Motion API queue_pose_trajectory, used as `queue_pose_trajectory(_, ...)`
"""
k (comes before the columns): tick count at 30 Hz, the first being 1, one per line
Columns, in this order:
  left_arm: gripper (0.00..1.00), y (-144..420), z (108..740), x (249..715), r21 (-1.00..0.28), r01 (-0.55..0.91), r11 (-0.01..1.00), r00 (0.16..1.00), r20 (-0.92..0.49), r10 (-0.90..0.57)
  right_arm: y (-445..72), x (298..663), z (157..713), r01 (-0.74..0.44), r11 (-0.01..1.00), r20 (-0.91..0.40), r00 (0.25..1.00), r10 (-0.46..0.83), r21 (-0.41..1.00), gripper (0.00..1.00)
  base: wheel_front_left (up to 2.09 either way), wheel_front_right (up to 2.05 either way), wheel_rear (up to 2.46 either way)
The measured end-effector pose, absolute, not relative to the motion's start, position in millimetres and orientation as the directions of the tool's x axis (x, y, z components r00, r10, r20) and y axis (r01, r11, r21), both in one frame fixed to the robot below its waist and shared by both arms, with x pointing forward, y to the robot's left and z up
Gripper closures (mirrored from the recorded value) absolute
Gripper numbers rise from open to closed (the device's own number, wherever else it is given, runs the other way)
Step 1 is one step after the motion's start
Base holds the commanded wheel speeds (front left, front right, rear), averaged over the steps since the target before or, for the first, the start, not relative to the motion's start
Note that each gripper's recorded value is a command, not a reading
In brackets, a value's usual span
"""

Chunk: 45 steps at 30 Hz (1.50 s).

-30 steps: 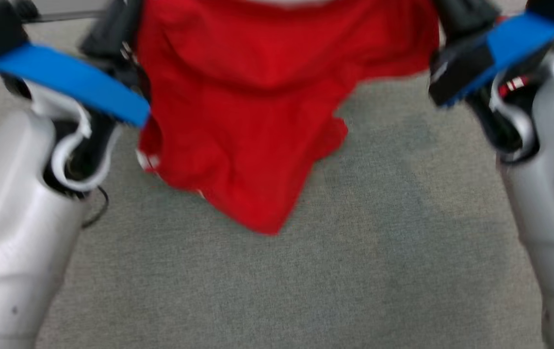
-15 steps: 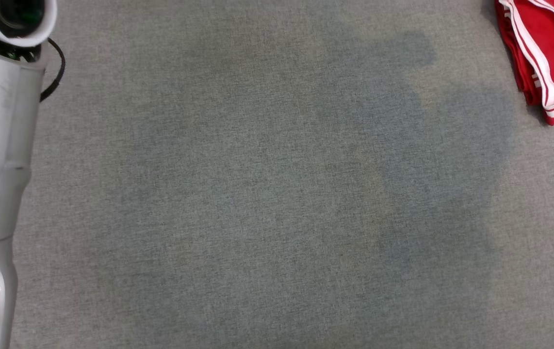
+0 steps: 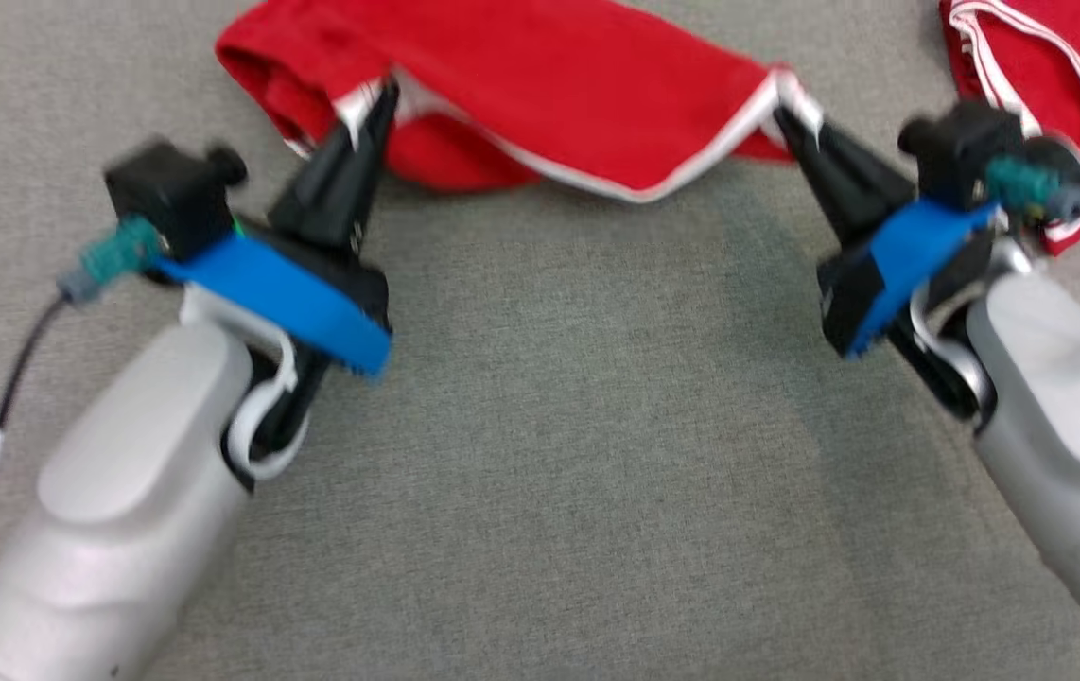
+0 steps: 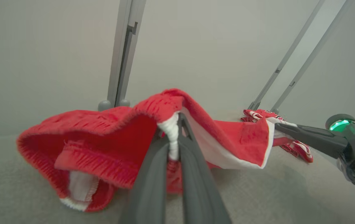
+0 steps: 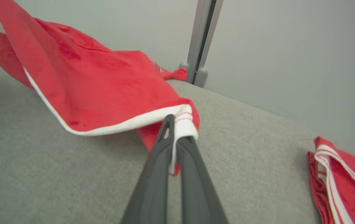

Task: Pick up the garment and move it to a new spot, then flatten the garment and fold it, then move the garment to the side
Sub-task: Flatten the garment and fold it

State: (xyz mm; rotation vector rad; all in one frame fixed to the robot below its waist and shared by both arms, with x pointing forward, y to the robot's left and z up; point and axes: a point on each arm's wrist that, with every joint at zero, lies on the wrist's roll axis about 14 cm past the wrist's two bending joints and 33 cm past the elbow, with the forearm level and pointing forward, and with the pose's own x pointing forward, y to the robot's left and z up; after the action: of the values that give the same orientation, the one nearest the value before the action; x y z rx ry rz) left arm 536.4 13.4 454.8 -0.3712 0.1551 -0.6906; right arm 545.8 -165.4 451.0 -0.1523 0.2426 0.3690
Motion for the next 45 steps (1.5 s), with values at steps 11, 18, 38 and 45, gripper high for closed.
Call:
queue_pose_trajectory(11,1.0,42,410,428,-0.394,0.552,0.735,0.712,-0.237,-0.661,-180,444,441,-0.379,0.925,-0.471,0.816,0.336,0.003,1.0,0.0,0.0,0.0)
queue_pose_trajectory(18,1.0,59,392,360,-0.437,0.495,0.751,0.645,-0.394,-0.655,-180,356,429,-0.332,0.939,-0.645,0.698,0.31,0.091,1.0,0.0,0.0,0.0)
queue_pose_trajectory(38,1.0,57,415,282,-0.521,0.405,0.751,0.613,-0.455,-0.646,-189,302,470,-0.182,0.982,-0.683,0.711,0.167,0.05,1.0,0.0,0.0,0.0)
queue_pose_trajectory(45,1.0,49,443,329,-0.502,0.435,0.747,0.704,-0.327,-0.63,-194,357,487,-0.254,0.966,-0.598,0.782,0.175,-0.05,1.0,0.0,0.0,0.0)
